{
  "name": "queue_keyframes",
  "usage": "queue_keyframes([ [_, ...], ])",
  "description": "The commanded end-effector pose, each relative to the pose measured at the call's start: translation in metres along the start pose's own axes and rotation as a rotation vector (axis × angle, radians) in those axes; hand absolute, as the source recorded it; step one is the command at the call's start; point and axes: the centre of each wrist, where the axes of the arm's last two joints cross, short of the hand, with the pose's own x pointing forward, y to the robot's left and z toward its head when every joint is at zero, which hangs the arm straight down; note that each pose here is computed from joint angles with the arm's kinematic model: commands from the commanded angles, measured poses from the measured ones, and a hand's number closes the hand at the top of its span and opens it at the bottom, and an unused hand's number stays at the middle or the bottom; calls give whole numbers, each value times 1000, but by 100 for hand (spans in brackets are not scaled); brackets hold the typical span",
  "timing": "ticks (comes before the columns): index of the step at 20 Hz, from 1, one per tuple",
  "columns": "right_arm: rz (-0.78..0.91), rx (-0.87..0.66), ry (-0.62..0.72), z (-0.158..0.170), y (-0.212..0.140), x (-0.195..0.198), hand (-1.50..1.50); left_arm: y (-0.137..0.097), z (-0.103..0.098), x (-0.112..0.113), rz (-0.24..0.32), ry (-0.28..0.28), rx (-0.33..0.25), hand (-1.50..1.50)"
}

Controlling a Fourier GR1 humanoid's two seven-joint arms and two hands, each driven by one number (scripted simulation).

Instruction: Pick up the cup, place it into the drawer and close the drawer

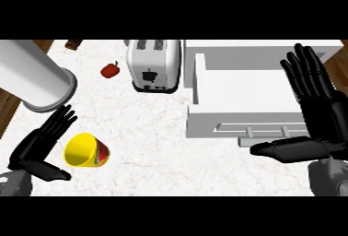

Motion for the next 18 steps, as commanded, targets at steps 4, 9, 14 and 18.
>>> queue_keyframes([
  [4,9,3,-27,-10,-17,21,-150,-6,8,-39,1,-37,-38,-150],
  [9,-13,12,0,-2,-7,13,-150,-13,9,-56,3,-52,0,-150],
  [14,-1,5,-18,-13,4,11,-150,-10,12,-60,15,-56,-3,-150],
  [18,-4,21,2,-13,-13,13,-150,-9,-1,-55,24,-93,-6,-150],
])
